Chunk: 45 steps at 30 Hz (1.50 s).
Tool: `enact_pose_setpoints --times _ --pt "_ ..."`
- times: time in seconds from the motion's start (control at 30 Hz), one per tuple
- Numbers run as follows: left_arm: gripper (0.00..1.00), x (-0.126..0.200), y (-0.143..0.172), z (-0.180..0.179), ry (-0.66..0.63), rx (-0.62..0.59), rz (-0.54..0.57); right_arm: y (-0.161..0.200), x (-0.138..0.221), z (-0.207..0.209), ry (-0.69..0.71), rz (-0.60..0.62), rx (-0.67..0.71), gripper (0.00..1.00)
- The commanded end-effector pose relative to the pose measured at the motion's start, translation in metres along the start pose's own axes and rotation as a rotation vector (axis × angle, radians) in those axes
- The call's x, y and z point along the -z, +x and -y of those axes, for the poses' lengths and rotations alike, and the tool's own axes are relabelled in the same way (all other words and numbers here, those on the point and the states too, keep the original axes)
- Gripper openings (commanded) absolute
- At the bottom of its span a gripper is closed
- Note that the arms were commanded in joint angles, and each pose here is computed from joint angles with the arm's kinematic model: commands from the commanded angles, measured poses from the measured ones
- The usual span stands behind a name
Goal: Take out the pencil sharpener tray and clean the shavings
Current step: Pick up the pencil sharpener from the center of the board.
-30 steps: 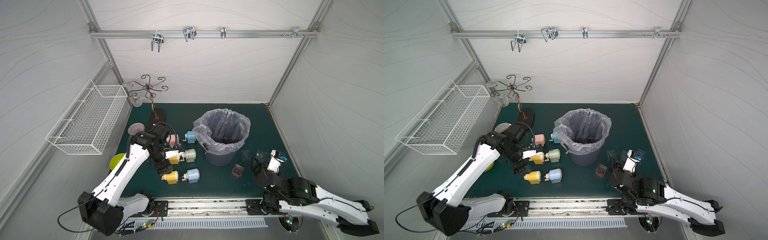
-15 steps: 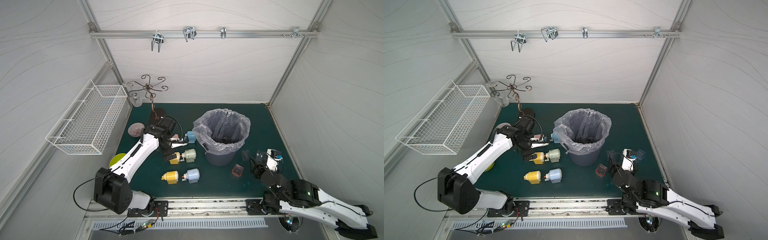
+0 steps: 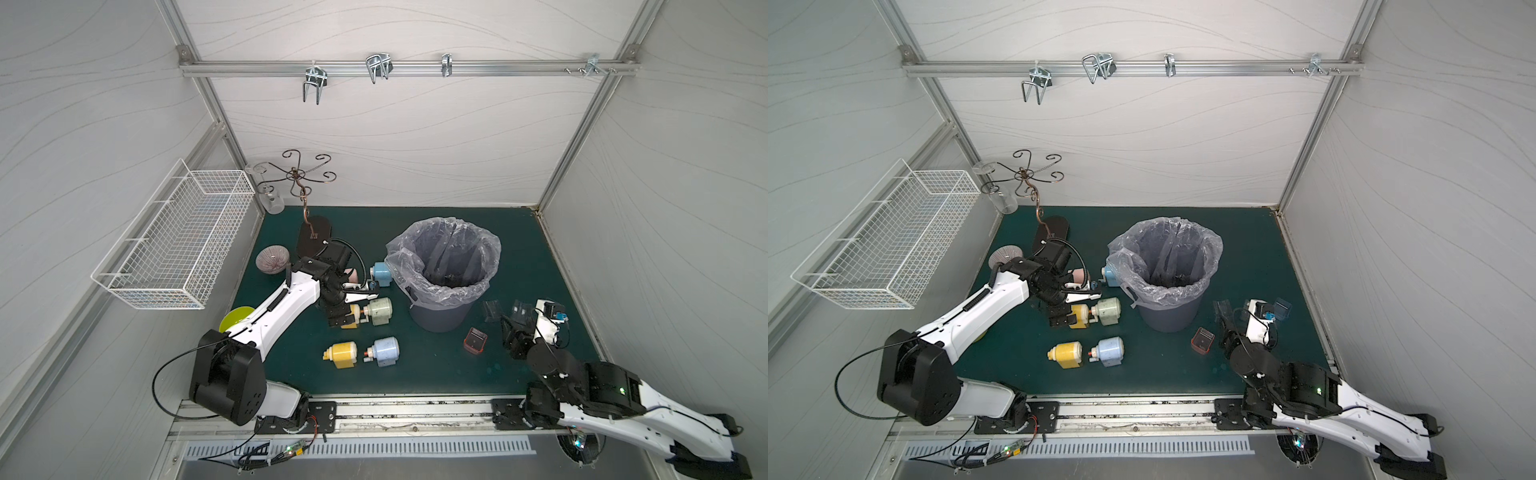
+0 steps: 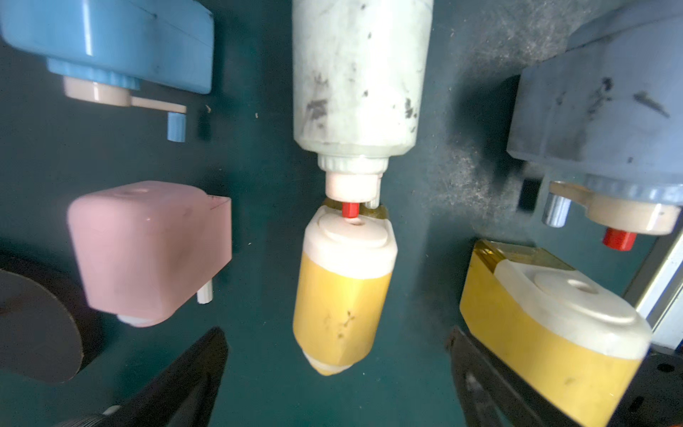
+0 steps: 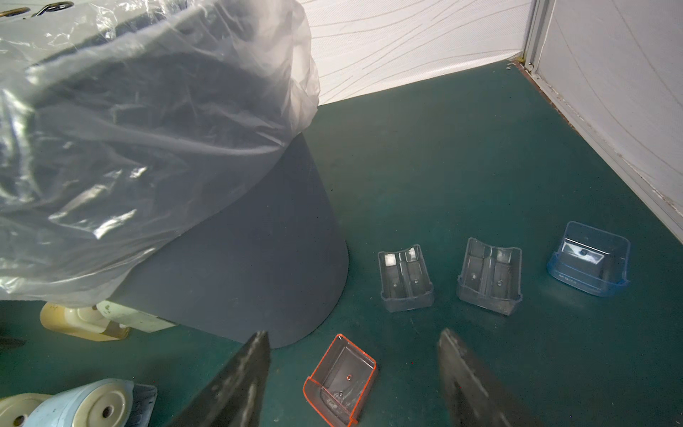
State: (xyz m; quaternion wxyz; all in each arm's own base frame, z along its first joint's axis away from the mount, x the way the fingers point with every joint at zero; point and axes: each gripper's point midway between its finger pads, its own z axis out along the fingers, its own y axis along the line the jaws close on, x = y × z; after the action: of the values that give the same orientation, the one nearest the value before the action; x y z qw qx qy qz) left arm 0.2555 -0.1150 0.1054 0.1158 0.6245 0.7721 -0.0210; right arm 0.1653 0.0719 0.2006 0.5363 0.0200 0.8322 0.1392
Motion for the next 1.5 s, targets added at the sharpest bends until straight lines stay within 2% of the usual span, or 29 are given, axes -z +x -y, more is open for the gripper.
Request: enact_pose_setpoints --times 0.0,0.37,0.53,0.57,0.7,1.0,1.33,1.47 --pt "0.97 -0.009 -0.006 -0.005 0.002 -0.029 0.029 0.001 0.0 0.001 0.008 -0.006 0.015 0.73" --pt "0.93 -0.034 -0.005 -0.008 0.034 0.005 0.012 0.003 0.003 0.008 0.015 -0.026 0.009 0.73" --pt "0.85 -0.04 -0.003 -0.006 0.05 0.01 0.013 0.003 0.004 0.01 0.015 -0.025 0.004 0.73" --pt "0.83 -0.041 -0.003 -0.005 0.057 0.049 0.016 0.003 0.004 0.01 0.014 -0.027 0.003 0.73" --pt "0.75 -0.044 0.001 -0.002 0.062 0.067 0.021 0.004 0.005 0.012 0.019 -0.029 0.0 0.73" --pt "0.74 -0.054 0.006 0.001 0.06 0.092 0.018 0.004 0.006 0.014 0.017 -0.03 -0.003 0.73" --pt "0.42 -0.053 0.008 -0.01 -0.01 0.109 0.01 0.004 0.007 0.016 0.012 -0.028 -0.017 0.73" --pt "0.34 -0.047 0.005 -0.01 -0.018 0.121 0.02 0.004 0.007 0.016 0.012 -0.028 -0.017 0.73"
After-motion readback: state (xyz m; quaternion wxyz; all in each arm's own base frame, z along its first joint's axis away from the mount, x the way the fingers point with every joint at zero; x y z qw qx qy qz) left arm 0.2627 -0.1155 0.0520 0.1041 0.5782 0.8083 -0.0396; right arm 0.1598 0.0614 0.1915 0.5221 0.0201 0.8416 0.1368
